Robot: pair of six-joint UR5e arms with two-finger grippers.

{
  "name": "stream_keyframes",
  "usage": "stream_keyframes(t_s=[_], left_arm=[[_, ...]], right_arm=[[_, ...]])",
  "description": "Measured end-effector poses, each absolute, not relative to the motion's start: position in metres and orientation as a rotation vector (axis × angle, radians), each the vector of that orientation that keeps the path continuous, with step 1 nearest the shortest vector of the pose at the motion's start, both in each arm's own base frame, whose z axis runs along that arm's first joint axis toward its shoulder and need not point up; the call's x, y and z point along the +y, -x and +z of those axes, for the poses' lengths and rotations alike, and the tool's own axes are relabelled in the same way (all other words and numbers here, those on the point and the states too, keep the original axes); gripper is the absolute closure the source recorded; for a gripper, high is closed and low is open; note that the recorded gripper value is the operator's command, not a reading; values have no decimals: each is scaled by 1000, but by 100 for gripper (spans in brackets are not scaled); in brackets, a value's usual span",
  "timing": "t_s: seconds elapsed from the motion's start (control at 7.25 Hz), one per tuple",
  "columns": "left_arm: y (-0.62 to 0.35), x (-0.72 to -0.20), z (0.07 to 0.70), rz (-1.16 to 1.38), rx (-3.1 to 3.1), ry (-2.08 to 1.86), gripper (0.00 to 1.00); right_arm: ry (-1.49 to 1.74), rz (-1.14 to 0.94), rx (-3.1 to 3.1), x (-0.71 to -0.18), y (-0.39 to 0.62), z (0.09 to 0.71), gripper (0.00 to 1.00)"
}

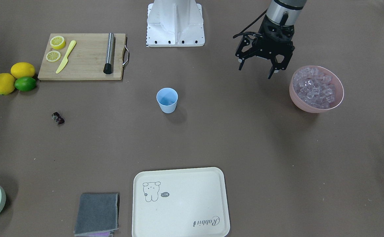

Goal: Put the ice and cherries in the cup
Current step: 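Move the left gripper back over the pink bowl of ice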

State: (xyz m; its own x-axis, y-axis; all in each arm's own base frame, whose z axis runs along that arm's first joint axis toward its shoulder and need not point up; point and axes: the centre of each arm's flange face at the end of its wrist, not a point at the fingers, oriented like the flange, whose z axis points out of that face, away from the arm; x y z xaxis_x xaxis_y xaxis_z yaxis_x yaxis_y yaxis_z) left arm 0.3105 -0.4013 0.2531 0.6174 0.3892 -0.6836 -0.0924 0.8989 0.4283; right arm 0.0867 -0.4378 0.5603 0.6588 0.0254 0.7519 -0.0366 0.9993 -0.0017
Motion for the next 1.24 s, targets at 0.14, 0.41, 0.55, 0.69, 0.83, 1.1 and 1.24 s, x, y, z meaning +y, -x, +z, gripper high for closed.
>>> stream_keyframes(t_s=[0.14,0.41,0.55,0.69,0.83,1.1,1.24], left_arm=[[-300,-399,266,324,846,-376,3],[-281,-397,291,377,844,-342,3],[-262,-400,310,347,840,-315,3],[-230,-407,334,277,829,-283,3],[-193,-413,361,217,810,-265,3],[-139,-414,408,129,791,-244,3],[-124,-412,419,30,804,-202,3]], right_arm=[[-14,35,-852,-438,-87,560,0],[-13,37,-882,-438,-85,559,0],[-15,37,-900,-438,-84,557,0],[-17,36,-908,-438,-83,556,0],[-17,36,-911,-438,-83,556,0],[-13,35,-924,-439,-80,557,0],[-8,36,-929,-439,-80,558,0]])
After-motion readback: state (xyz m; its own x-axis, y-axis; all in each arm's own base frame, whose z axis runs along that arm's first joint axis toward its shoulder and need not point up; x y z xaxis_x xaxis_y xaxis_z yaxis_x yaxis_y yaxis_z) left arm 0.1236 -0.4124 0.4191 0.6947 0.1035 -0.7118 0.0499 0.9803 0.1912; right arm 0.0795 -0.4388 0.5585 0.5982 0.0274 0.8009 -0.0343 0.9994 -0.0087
